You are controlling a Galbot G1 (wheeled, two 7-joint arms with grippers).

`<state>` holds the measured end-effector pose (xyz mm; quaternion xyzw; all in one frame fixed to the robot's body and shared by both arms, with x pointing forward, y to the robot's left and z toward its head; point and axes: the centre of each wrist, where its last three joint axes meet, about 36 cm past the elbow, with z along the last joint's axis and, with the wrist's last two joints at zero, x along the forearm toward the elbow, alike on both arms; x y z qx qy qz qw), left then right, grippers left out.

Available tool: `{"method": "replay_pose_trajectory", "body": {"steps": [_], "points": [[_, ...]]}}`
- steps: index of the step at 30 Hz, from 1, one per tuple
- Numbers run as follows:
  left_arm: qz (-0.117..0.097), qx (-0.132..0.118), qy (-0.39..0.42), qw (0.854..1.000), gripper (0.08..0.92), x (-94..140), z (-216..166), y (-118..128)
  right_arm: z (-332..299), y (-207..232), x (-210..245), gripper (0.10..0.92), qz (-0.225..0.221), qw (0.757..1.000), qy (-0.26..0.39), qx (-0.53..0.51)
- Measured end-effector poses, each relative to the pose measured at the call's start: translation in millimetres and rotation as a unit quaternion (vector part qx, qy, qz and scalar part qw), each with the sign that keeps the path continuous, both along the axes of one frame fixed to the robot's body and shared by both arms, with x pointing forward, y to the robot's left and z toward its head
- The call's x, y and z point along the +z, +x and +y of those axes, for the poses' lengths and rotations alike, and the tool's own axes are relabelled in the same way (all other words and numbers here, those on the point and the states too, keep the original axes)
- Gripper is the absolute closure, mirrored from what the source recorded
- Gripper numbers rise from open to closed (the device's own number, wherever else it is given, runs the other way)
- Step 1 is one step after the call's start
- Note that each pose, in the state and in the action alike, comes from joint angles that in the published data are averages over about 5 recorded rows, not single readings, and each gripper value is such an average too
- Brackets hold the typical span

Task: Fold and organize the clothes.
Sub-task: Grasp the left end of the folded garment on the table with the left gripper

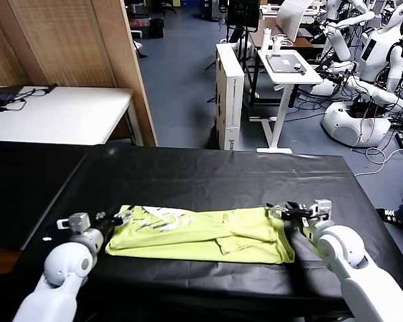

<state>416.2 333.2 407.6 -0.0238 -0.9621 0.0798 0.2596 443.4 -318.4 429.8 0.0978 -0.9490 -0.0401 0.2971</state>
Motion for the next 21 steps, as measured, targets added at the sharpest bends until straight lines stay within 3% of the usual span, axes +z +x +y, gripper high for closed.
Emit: {"method": "replay_pose_trajectory", "body": {"steps": [3,8,11,21], "points": [[0.002,0.000,0.000,1.000,0.681,-1.7,0.1,-1.7,0.9,-1.5,-1.6,0.641,0.000,1.000,0.000,0.001],[0.003,-0.004,0.000,1.000,0.819,-2.2,0.9,-3.4,1.5,-2.2,-2.6,0.850,-0.003,1.000,0.000,-0.001],[0.002,-0.008,0.000,1.000,0.850,-2.0,1.0,-4.1,1.2,-2.2,-3.8,0.882,-0.009,1.000,-0.004,-0.012],[-0.004,0.001,0.008,1.000,0.852,2.2,9.5,-4.9,-0.5,-1.7,-6.0,0.867,-0.016,1.000,0.000,-0.025]]}}
